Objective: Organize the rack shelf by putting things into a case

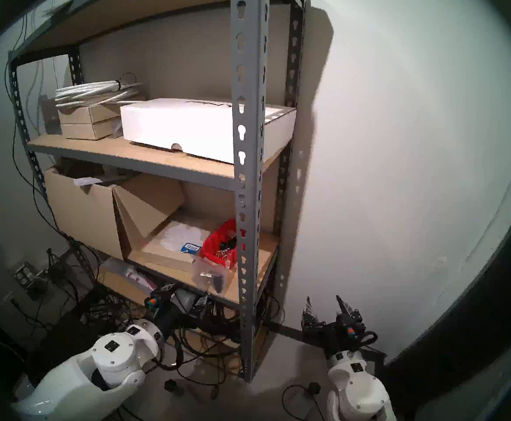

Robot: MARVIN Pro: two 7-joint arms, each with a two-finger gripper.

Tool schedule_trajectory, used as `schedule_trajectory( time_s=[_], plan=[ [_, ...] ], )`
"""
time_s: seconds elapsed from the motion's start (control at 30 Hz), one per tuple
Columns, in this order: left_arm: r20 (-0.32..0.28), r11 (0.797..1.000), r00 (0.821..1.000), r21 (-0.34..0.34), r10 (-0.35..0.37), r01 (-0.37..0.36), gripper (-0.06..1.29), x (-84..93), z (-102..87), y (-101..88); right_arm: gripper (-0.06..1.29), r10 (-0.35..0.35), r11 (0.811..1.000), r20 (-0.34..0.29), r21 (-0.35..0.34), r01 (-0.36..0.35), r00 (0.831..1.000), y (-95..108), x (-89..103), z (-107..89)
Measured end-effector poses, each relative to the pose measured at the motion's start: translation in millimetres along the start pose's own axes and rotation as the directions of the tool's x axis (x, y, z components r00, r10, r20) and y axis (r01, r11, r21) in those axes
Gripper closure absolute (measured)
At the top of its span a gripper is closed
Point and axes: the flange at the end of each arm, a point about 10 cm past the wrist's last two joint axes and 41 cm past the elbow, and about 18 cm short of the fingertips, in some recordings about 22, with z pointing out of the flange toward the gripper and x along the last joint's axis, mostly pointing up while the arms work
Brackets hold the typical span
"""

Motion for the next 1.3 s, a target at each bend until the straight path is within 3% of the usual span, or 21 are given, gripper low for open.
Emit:
schedule_trajectory(
  time_s=[0.57,1.3],
  plan=[
    [-0.081,0.999,0.996,0.014,-0.046,0.048,-0.01,9.2,11.8,4.8,-0.03,0.0,1.0,0.0,0.0,0.0,1.0,0,0.0,0.0],
    [-0.118,0.998,0.991,-0.013,-0.066,0.065,-0.01,16.8,30.9,16.6,-0.02,0.0,1.0,0.0,0.0,0.0,1.0,0,0.0,0.0]
  ],
)
